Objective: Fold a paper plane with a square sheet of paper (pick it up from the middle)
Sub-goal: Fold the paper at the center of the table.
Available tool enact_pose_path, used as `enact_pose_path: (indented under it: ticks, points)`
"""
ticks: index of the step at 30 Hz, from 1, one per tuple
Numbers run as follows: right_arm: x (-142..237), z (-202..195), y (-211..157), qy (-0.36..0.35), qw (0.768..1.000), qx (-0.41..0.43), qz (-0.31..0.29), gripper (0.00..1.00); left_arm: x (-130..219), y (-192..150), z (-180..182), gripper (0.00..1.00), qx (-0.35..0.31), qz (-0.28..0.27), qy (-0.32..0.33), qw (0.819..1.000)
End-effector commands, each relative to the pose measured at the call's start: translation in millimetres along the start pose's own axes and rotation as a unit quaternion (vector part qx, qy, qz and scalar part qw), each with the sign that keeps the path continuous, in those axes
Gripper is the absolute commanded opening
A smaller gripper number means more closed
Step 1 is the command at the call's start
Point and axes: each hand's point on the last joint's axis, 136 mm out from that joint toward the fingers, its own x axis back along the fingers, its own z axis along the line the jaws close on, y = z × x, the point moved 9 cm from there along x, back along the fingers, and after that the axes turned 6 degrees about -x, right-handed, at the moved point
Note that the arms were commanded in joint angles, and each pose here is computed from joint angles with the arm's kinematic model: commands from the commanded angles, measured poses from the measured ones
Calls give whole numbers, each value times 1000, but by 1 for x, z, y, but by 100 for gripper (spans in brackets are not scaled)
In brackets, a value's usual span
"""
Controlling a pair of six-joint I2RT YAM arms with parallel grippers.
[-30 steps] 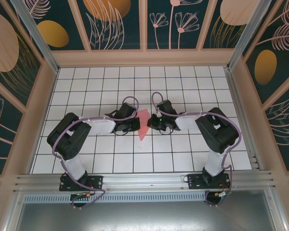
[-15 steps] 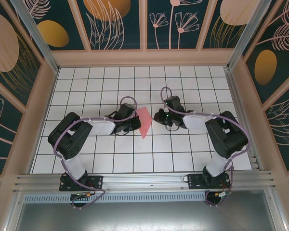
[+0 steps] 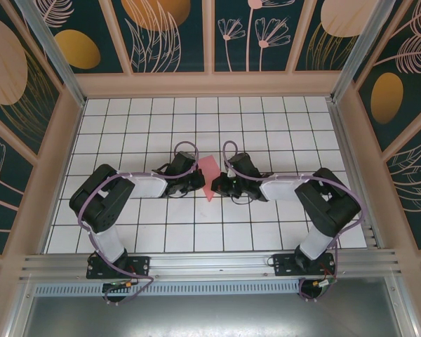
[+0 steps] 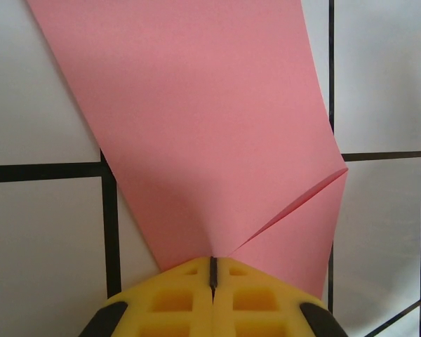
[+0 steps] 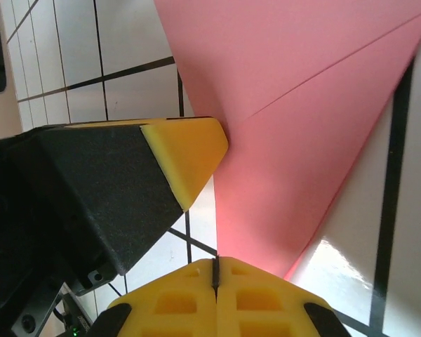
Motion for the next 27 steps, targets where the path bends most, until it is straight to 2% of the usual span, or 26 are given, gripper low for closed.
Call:
enact_pose_path:
  ticks: [1,27]
  points:
    - [-10,1,-7,10,1000,1,23,0,-9,-30,46,0,25,52,113,992]
    - [-18,-32,-38,-80,994,4,67,0,-9,-28,46,0,26,47,117,992]
